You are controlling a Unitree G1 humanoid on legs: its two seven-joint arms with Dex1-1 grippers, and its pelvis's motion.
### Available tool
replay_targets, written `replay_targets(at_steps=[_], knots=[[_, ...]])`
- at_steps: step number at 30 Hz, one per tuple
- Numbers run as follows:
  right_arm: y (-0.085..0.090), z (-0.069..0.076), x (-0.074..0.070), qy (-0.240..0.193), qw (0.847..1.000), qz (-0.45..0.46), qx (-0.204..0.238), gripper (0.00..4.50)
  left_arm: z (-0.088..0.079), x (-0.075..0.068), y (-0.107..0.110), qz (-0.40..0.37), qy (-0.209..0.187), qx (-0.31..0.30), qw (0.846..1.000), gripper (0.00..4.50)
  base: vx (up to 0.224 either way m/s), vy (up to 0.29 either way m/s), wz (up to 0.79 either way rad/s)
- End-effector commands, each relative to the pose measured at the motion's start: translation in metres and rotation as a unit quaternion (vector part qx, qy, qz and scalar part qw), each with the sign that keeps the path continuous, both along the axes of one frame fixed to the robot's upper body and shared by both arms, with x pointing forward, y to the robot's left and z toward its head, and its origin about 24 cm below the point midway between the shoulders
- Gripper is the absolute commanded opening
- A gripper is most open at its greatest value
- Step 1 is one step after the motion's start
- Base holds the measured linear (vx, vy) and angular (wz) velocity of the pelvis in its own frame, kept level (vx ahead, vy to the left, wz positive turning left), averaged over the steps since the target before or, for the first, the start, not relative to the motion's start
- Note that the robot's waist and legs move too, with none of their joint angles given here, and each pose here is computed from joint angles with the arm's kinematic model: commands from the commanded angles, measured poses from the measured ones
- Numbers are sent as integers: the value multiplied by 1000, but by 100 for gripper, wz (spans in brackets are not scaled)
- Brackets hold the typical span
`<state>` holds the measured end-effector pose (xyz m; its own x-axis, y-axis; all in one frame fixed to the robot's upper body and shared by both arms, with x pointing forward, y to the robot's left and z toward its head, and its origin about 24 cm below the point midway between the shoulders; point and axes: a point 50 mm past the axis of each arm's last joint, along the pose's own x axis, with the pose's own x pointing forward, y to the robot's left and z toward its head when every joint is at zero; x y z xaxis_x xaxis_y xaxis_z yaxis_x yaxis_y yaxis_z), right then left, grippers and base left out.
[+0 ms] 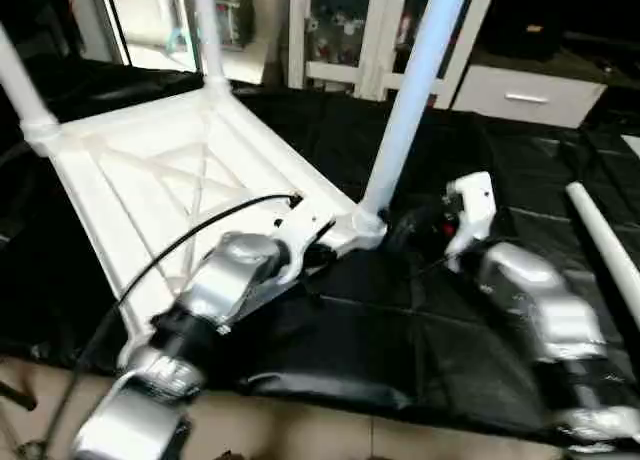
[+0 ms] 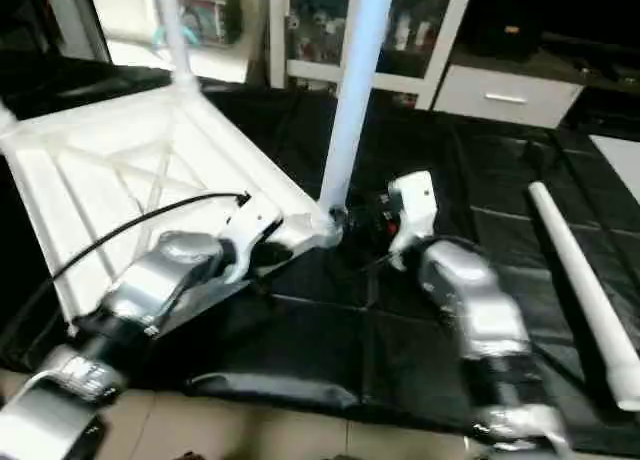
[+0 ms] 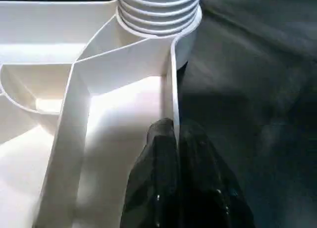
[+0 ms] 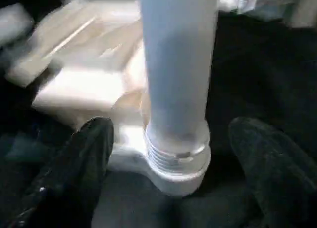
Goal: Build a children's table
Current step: Rotate leg to tighten
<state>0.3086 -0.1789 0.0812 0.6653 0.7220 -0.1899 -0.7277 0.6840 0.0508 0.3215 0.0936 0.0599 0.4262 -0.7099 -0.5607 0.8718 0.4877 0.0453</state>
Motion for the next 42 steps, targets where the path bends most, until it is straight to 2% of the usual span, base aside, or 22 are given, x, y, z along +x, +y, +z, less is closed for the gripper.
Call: replay_targets(at_steps=[1, 2, 3, 8, 14, 18, 29, 39, 42], knots=[[-2, 6, -7, -7, 997, 67, -22, 438, 0, -16, -16, -94, 19, -29, 995, 0, 0, 0, 0], [-3, 6, -8, -5, 997, 76, -28, 445, 0, -18, -15, -98, 26, -28, 994, 0, 0, 0, 0], [-9, 6, -12, 2, 994, 100, -51, 445, -2, -26, -12, -135, 37, -29, 990, 0, 0, 0, 0], [-14, 6, -16, 3, 984, 148, -96, 445, -1, -41, -3, -192, 61, -27, 979, 0, 0, 0, 0], [-10, 4, -20, 18, 974, 205, -95, 445, 1, -44, 0, -202, 69, -27, 977, 0, 0, 0, 0], [-9, 1, -24, 37, 966, 241, -89, 408, 2, -44, 0, -204, 69, -24, 976, 0, 0, 0, 0], [-11, -3, -26, 56, 958, 265, -88, 309, 2, -43, -2, -208, 68, -22, 976, 0, 0, 0, 0], [-10, -9, -27, 66, 958, 269, -80, 235, 1, -43, -2, -211, 72, -19, 975, 0, 0, 0, 0], [-9, -14, -23, 66, 968, 235, -60, 212, 0, -41, -1, -199, 73, -16, 977, 0, 0, 0, 0]])
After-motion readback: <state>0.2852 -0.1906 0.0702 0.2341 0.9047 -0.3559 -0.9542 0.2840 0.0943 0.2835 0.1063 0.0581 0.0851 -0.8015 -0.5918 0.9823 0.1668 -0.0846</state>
